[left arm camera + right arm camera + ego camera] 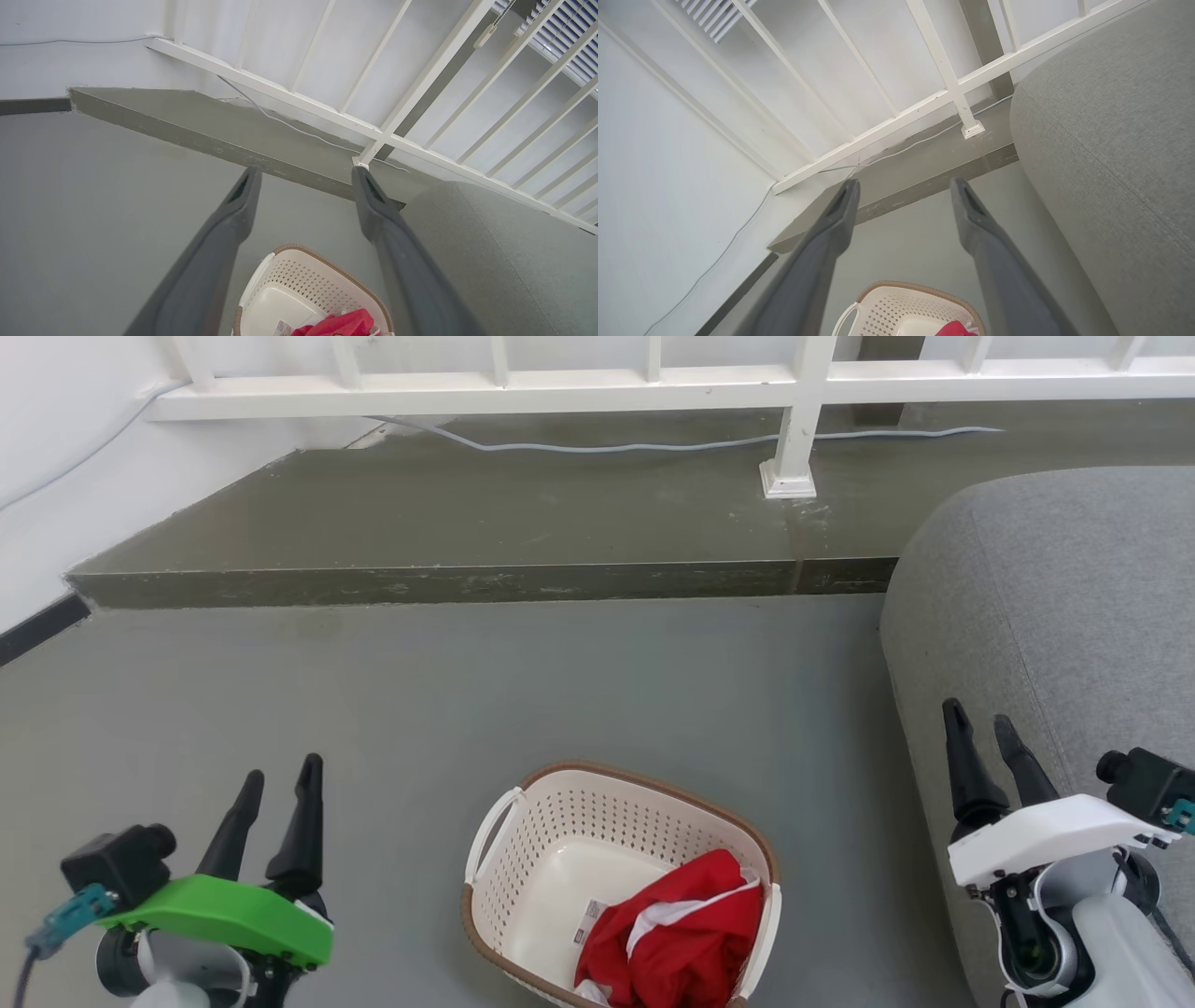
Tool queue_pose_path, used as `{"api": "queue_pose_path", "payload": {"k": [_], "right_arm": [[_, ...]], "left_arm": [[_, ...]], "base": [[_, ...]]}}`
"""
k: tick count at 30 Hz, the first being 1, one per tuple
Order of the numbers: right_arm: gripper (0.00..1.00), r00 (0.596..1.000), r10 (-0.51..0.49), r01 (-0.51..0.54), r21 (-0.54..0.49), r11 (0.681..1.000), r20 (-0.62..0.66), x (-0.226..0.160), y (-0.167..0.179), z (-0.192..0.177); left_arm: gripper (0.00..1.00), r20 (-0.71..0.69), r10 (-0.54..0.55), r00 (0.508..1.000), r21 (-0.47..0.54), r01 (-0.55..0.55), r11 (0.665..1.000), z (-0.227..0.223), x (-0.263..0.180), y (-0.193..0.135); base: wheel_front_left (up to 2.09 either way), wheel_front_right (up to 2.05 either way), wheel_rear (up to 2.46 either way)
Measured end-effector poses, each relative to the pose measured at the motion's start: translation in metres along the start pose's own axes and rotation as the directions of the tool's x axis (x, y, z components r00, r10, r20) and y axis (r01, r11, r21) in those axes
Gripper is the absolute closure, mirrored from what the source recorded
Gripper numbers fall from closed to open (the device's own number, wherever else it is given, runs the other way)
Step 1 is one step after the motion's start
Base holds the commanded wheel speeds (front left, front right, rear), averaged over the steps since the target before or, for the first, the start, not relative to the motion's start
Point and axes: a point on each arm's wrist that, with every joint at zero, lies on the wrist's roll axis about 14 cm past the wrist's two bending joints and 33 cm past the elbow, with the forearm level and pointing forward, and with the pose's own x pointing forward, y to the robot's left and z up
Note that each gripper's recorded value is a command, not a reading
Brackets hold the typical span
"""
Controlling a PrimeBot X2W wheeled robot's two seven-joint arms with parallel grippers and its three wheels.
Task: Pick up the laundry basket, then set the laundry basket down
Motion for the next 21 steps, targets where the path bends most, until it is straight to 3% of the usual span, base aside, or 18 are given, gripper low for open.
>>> {"api": "queue_pose_path", "payload": {"k": [11,21], "right_arm": [[0.00,1.000,0.019,-0.016,-0.146,0.989,0.020,-0.001,0.011,-0.005],[0.00,0.999,0.036,-0.024,-0.277,0.960,0.040,-0.002,0.016,-0.008]], "left_arm": [[0.00,0.003,-0.032,0.999,0.137,0.031,0.990,-0.005,0.000,-0.013],[0.00,0.004,-0.057,0.998,0.282,0.053,0.958,-0.009,-0.001,-0.018]], "base": [[0.00,0.00,0.00],[0.00,0.00,0.00]]}}
